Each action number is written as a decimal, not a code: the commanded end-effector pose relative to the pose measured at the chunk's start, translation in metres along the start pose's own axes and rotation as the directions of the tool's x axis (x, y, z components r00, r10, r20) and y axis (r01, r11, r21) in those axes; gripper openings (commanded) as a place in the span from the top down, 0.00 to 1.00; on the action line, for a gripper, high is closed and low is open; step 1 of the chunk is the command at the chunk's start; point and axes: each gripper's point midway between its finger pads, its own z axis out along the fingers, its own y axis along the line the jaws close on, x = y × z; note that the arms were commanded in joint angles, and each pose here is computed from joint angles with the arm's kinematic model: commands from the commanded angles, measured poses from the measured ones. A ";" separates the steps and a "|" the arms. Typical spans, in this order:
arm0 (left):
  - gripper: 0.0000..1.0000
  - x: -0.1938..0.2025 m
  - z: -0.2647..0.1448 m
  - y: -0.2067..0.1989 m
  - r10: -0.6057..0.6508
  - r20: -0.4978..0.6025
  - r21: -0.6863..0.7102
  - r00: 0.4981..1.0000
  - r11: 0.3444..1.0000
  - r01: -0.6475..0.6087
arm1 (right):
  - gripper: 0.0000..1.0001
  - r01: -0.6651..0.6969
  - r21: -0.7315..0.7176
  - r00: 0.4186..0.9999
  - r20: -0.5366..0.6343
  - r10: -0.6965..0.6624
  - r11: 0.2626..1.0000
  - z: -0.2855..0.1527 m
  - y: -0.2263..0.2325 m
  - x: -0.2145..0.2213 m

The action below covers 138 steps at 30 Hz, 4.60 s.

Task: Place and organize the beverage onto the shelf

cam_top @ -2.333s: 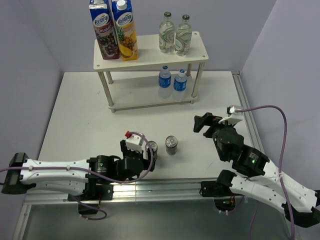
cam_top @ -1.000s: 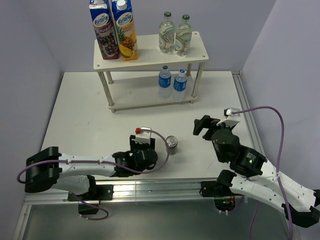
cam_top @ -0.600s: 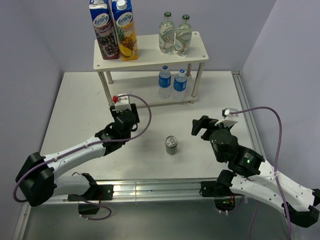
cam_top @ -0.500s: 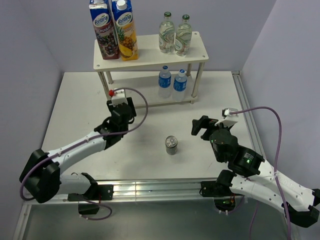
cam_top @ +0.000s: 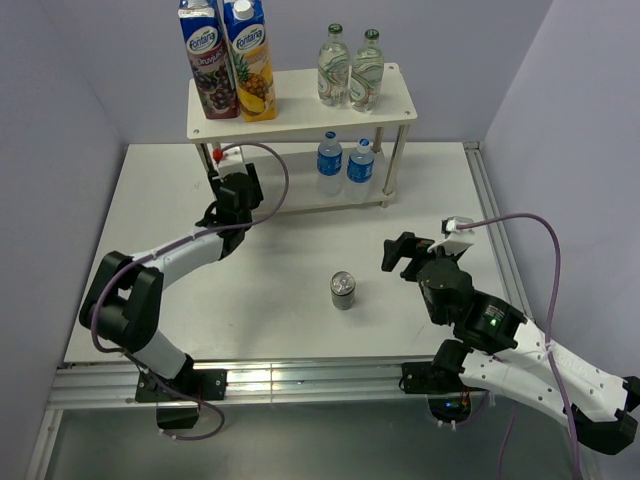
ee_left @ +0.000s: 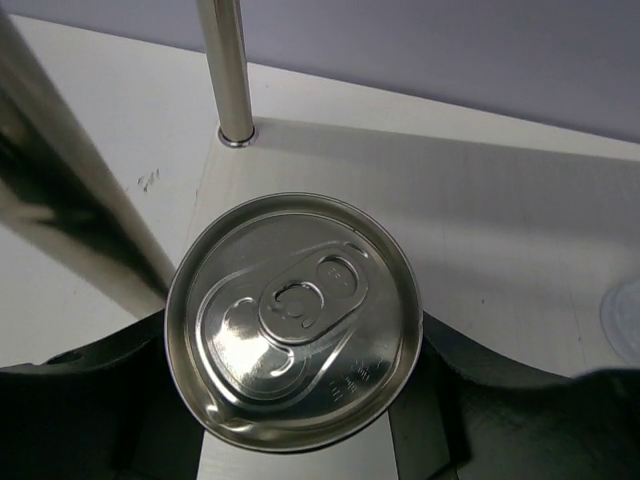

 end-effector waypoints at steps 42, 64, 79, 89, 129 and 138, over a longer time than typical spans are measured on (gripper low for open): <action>0.01 -0.024 -0.018 0.004 -0.077 0.055 0.004 0.996 0.997 0.077 | 0.00 -0.020 0.020 0.999 0.037 0.019 1.000 0.002 -0.002 -0.005; 0.01 0.109 -0.233 -0.078 -0.148 -0.233 0.611 0.961 0.746 0.263 | 0.00 -0.028 0.057 0.999 0.039 0.026 0.998 0.002 -0.005 -0.009; 0.01 0.138 -0.269 -0.158 0.006 -0.224 0.774 0.975 0.609 0.174 | 0.00 -0.044 0.081 0.998 0.048 0.041 0.996 -0.003 -0.016 -0.011; 0.01 0.142 -0.271 -0.190 0.047 -0.202 0.799 0.978 0.586 0.137 | 0.00 -0.047 0.081 0.998 0.048 0.044 0.996 -0.003 -0.017 -0.008; 1.00 -0.069 -0.005 -0.104 -0.127 0.179 0.342 0.976 0.938 0.059 | 0.00 -0.031 0.064 0.998 0.052 0.028 0.997 0.003 -0.012 -0.001; 1.00 -0.042 0.023 -0.094 -0.123 0.157 0.298 0.980 0.952 0.072 | 0.00 -0.018 0.067 0.999 0.046 0.015 0.998 0.005 -0.011 0.002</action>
